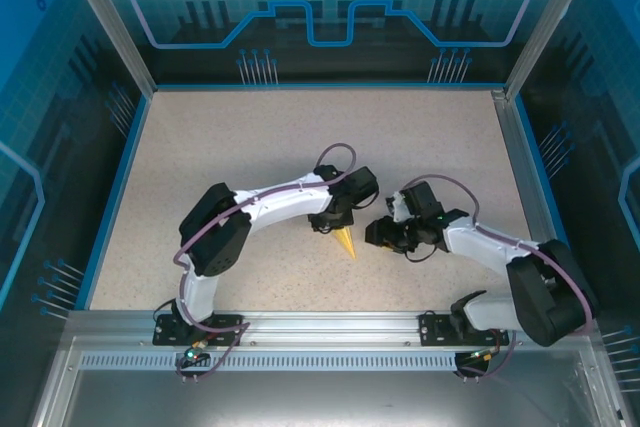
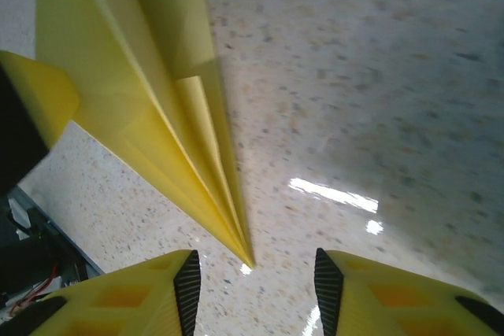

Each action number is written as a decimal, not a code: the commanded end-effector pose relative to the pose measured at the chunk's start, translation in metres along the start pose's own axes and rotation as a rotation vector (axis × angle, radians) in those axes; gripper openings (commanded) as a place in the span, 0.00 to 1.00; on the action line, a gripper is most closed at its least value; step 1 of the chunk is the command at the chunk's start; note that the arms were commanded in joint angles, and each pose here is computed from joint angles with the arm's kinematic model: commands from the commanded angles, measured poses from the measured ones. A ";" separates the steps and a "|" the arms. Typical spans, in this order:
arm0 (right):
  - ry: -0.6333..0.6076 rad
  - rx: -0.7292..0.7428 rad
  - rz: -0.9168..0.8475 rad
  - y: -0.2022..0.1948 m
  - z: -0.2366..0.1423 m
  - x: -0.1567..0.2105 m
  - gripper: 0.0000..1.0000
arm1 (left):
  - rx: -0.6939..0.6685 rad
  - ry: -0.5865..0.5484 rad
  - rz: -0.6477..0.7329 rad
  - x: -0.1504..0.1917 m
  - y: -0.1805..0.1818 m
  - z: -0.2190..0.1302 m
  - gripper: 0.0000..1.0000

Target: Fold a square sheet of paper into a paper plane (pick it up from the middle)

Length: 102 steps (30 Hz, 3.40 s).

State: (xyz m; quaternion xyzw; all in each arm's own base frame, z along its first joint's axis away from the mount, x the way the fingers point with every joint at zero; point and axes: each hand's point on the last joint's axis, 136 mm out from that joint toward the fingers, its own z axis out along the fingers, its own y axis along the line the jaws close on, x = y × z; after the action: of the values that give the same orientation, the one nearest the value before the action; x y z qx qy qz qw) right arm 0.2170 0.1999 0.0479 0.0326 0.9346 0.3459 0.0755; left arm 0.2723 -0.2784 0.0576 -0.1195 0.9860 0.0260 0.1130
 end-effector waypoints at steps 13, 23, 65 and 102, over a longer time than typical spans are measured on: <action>0.063 -0.055 -0.141 0.031 0.036 -0.031 0.45 | 0.054 -0.047 -0.056 -0.006 0.014 -0.001 0.10; 0.109 -0.091 -0.141 0.036 0.054 -0.036 0.42 | 0.050 -0.040 -0.051 -0.004 0.015 0.001 0.10; 0.144 -0.155 -0.320 0.069 0.049 -0.007 0.52 | 0.061 -0.042 -0.071 -0.004 0.020 0.002 0.10; 0.131 -0.193 -0.358 0.076 0.059 0.004 0.52 | 0.285 0.016 -0.204 -0.002 0.012 0.009 0.10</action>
State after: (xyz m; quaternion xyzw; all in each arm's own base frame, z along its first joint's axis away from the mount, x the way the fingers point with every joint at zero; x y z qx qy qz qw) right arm 0.2294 0.2857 0.0379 -0.1440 0.9079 0.3879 0.0670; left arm 0.2638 -0.2489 0.0348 -0.1812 0.9750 -0.0608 0.1137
